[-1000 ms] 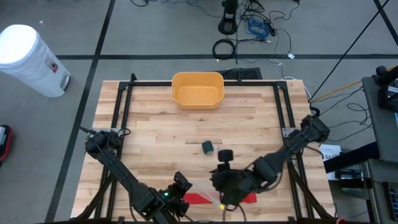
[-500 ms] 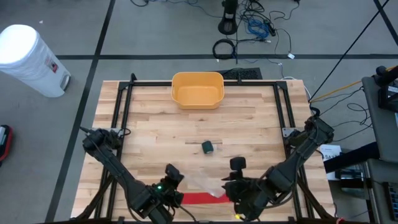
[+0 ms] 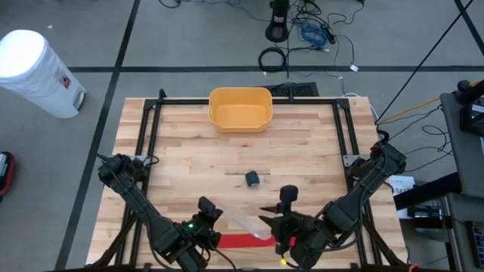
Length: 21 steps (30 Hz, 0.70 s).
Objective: Roll bandage
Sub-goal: Open the transparent zip bag
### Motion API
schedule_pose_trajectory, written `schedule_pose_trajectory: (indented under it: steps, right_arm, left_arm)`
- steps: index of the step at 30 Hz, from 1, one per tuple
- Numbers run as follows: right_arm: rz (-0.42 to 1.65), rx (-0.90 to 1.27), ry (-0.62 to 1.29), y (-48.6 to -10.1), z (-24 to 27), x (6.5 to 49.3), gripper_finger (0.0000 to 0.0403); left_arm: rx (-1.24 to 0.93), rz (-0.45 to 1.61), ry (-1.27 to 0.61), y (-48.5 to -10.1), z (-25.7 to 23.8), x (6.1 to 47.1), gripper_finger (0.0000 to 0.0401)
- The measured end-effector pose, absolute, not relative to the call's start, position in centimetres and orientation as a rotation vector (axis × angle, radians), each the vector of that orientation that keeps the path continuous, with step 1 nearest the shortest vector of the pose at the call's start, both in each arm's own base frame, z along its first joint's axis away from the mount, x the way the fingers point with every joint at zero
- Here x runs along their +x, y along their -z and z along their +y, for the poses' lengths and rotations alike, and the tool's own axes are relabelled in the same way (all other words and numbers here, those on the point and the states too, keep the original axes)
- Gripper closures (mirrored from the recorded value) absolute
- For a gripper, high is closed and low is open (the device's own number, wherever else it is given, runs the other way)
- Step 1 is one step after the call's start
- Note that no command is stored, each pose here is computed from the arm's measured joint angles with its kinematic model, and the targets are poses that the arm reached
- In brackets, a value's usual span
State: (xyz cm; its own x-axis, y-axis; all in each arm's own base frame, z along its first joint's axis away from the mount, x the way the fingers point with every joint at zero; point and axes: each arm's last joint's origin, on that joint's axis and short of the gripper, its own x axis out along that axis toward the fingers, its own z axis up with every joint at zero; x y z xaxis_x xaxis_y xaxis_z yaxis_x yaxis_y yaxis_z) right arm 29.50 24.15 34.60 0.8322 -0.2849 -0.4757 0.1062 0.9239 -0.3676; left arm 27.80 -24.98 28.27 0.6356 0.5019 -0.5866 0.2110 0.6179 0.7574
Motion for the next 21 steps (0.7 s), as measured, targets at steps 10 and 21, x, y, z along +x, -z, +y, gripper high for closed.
schedule_pose_trajectory:
  steps: [10,21]
  right_arm:
    - [0.603,-0.369,0.096,-34.4,24.3,29.6,0.0303]
    - [0.550,-0.301,0.173,-34.1,23.7,31.5,0.0303]
  left_arm:
    - [0.932,0.995,-0.334,-28.3,-23.0,26.7,0.0399]
    - [0.830,1.002,-0.311,-28.7,-23.2,26.3,0.0399]
